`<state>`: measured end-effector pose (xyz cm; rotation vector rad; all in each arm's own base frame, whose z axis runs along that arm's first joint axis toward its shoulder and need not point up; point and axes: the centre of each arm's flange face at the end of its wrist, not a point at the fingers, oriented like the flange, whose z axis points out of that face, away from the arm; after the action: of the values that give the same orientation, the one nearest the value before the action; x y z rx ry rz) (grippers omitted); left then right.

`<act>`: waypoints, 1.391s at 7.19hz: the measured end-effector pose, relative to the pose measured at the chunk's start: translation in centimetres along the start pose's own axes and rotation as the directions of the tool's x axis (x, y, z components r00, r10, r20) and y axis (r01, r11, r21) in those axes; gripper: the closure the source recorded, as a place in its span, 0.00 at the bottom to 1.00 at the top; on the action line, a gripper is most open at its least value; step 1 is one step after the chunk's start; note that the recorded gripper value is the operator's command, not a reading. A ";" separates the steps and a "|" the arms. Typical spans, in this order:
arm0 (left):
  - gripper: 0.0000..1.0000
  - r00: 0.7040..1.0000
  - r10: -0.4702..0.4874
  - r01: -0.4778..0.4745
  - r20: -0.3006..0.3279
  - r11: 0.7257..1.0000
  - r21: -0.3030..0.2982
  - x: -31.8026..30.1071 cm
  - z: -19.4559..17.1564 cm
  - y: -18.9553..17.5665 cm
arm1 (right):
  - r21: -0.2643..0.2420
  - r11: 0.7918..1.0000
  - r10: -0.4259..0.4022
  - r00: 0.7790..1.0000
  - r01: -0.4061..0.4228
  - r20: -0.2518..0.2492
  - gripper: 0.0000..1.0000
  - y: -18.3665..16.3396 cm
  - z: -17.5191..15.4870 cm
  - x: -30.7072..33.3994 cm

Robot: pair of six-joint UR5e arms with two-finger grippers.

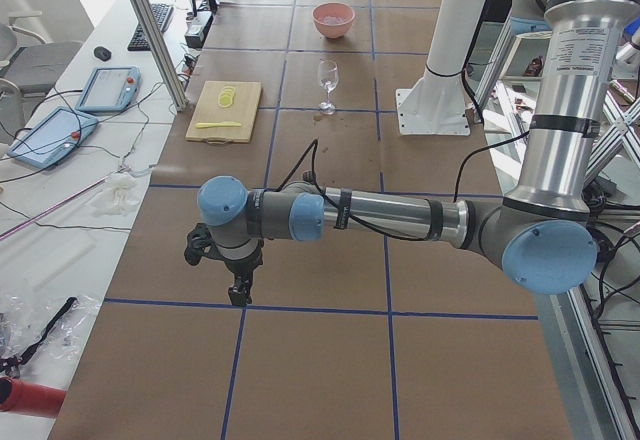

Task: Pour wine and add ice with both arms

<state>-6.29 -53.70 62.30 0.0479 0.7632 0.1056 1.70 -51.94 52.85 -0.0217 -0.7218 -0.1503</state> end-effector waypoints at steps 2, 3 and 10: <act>0.00 1.000 -0.018 0.018 -0.002 1.000 -0.019 -0.8 1.0 1.3 | 0.022 0.998 0.065 0.997 -0.066 0.039 0.00 1.4 -0.4 3.4; 0.00 1.000 -0.023 0.023 -0.003 1.000 -0.021 -0.8 1.2 1.5 | 0.040 0.996 0.072 0.996 -0.074 0.059 0.00 2.3 0.0 4.7; 0.00 1.000 -0.018 0.018 -0.002 1.000 -0.014 -0.3 0.8 1.4 | 0.073 0.993 0.085 0.994 -0.090 0.075 0.00 6.2 5.1 10.4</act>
<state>-6.08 -52.38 63.21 0.0278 0.7653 0.0943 6.96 -46.76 63.72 0.0141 -0.7961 -0.0382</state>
